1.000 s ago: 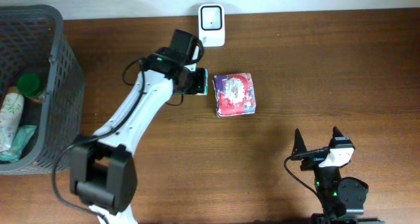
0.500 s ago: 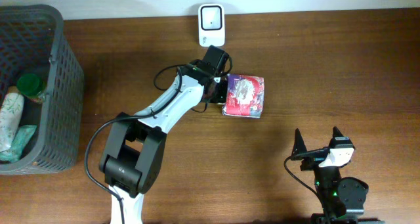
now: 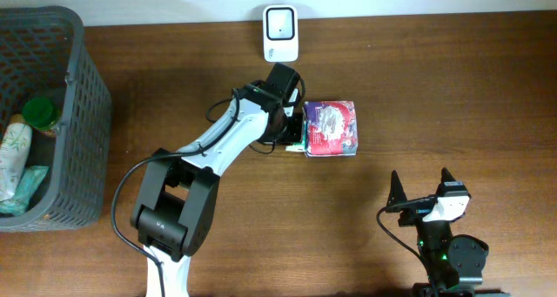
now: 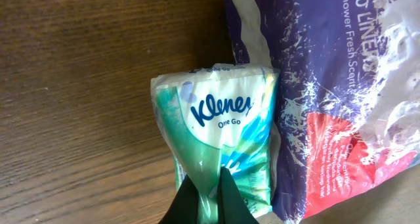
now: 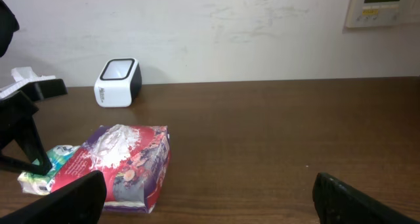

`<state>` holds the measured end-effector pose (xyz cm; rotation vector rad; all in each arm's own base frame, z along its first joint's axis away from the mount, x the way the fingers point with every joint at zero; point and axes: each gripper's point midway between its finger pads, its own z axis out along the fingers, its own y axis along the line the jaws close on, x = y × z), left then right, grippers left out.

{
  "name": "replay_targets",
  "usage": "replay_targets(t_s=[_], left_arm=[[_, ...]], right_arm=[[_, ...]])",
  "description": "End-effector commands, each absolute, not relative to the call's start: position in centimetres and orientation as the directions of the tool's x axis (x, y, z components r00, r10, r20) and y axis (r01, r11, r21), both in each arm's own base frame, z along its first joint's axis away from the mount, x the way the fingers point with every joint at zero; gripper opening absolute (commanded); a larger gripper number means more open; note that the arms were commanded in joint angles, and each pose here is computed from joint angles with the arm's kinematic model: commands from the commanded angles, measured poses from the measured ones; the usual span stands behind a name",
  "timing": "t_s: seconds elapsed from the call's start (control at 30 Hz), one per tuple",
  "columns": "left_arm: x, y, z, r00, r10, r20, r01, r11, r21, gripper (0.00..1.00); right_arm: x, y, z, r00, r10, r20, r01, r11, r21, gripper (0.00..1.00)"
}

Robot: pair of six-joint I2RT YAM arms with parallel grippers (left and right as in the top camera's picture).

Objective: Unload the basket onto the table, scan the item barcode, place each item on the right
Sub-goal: 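Carry the Kleenex pack out and place it left of the pink pack, then return the left gripper into the basket and grasp the light-green wipes pack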

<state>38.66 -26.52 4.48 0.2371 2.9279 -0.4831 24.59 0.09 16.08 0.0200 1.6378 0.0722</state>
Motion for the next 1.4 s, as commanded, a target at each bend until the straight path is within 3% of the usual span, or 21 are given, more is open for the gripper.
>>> replay_targets(t_s=[0.0,0.2,0.33,0.37,0.4,0.43,0.47,0.53,0.63,0.8,0.87,0.9,1.0,1.17,1.37], left_arm=[[38.6,-26.8,4.3,-0.983,0.092,-0.16,0.141,0.933,-0.331,0.0],[41.6,-22.0,3.9,-0.953,0.061,-0.297,0.079,0.996,-0.048,0.0],[41.8,-22.4,4.0,-0.95,0.06,-0.305,0.083,0.995,-0.063,0.16],[41.8,-22.5,4.0,-0.95,0.062,-0.307,0.085,0.994,-0.063,0.16],[41.9,-22.5,4.0,-0.949,0.062,-0.31,0.086,0.994,-0.064,0.2],[41.9,-22.6,4.0,-0.948,0.061,-0.312,0.086,0.994,-0.065,0.39],[41.9,-22.5,4.0,-0.948,0.061,-0.312,0.086,0.994,-0.066,0.5],[42.3,-22.1,4.4,-0.948,0.048,-0.316,0.073,0.995,-0.067,0.51],[43.5,-21.2,8.2,-0.942,0.023,-0.334,0.052,0.996,-0.079,0.52],[45.6,-17.8,24.8,-0.848,-0.005,-0.53,0.068,0.99,-0.12,0.61],[45.2,-14.0,31.8,-0.768,-0.076,-0.636,0.002,0.993,-0.12,0.74],[44.5,-9.8,36.5,-0.686,-0.135,-0.715,-0.09,0.991,-0.1,0.99],[42.7,-3.4,40.9,-0.578,-0.209,-0.789,-0.245,0.966,-0.076,0.99],[39.1,8.4,42.4,-0.489,-0.356,-0.796,-0.509,0.858,-0.071,0.99],[33.7,21.9,35.4,-0.35,-0.681,-0.643,-0.872,0.488,-0.043,0.99]], right_arm=[[24.6,-0.2,15.8,-0.071,0.061,-0.996,-0.017,0.998,0.063,0.99],[24.6,-0.2,15.8,-0.071,0.061,-0.996,-0.017,0.998,0.063,0.99],[24.6,-0.2,15.8,-0.071,0.061,-0.996,-0.017,0.998,0.063,0.98],[24.6,-0.2,15.8,-0.071,0.061,-0.996,-0.017,0.998,0.063,0.99],[24.6,-0.2,15.8,-0.071,0.061,-0.996,-0.017,0.998,0.063,0.99],[24.6,-0.2,15.8,-0.071,0.061,-0.996,-0.017,0.998,0.063,0.99],[24.6,-0.2,15.8,-0.071,0.061,-0.996,-0.017,0.998,0.063,0.99],[24.6,-0.2,15.8,-0.071,0.061,-0.996,-0.017,0.998,0.063,0.99],[24.6,-0.2,15.8,-0.071,0.061,-0.996,-0.017,0.998,0.063,0.98],[24.6,-0.2,15.8,-0.071,0.061,-0.996,-0.017,0.998,0.063,0.99],[24.6,-0.2,15.8,-0.071,0.061,-0.996,-0.017,0.998,0.063,0.99],[24.6,-0.2,15.8,-0.071,0.061,-0.996,-0.017,0.998,0.063,0.99],[24.6,-0.2,15.8,-0.071,0.061,-0.996,-0.017,0.998,0.063,0.99],[24.6,-0.2,15.8,-0.071,0.061,-0.996,-0.017,0.998,0.063,0.99],[24.6,-0.2,15.8,-0.071,0.061,-0.996,-0.017,0.998,0.063,0.99]])
